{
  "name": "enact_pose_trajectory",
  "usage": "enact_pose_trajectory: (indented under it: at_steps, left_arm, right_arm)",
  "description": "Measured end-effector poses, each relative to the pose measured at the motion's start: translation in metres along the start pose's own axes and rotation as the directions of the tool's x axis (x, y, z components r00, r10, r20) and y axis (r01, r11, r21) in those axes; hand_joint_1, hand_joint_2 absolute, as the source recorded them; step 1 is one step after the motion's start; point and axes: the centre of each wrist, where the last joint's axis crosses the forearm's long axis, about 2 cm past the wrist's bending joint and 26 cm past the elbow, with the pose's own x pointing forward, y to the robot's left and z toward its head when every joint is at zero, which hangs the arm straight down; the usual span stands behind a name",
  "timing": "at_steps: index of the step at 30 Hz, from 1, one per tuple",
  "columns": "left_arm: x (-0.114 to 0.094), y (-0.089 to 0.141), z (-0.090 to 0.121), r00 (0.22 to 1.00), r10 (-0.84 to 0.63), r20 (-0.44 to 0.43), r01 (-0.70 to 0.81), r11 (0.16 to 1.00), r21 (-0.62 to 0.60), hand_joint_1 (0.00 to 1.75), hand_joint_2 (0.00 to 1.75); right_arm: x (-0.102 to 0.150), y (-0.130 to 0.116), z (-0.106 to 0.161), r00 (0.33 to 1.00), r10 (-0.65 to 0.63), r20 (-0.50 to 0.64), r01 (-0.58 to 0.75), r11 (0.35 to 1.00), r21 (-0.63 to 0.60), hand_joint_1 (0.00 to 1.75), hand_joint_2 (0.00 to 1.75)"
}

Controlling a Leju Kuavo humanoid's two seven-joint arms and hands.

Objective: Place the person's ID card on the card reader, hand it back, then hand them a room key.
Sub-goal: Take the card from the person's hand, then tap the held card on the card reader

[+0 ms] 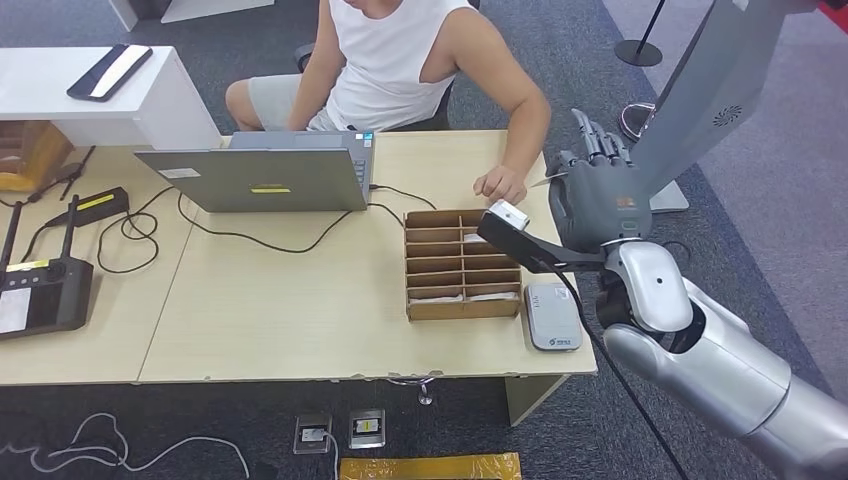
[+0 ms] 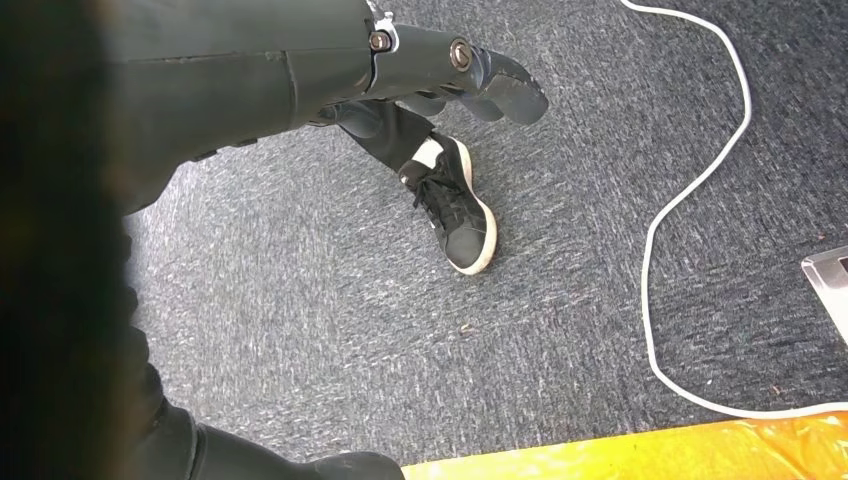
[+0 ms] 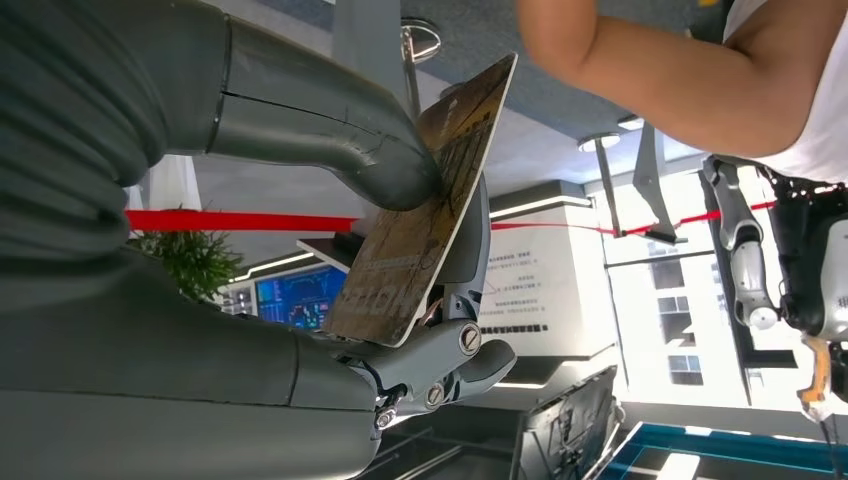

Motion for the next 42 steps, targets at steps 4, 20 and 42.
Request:
enact_pose_trajectory:
  at_steps: [4,20,42]
  left_arm:
    - [0.000,0.000,0.000,1.000,0.000,0.000,0.000,1.000,0.000,0.00,1.75]
    - [0.000,0.000,0.000,1.000,0.000,0.000,0.000,1.000,0.000,0.00,1.75]
    - [0.000,-0.004,0.003,1.000,0.006,0.010,-0.006,1.000,-0.009,0.00,1.75]
  right_arm:
    - [0.000,0.001,0.000,1.000,-0.001,0.002,0.001,1.000,0.004,1.75,1.75]
    - [-0.002,0.020,0.006,0.999,-0.048,-0.003,0.048,0.995,0.092,1.75,1.75]
    - [-0.057,0.110,0.083,0.960,-0.119,-0.252,0.201,0.922,0.331,1.75,1.75]
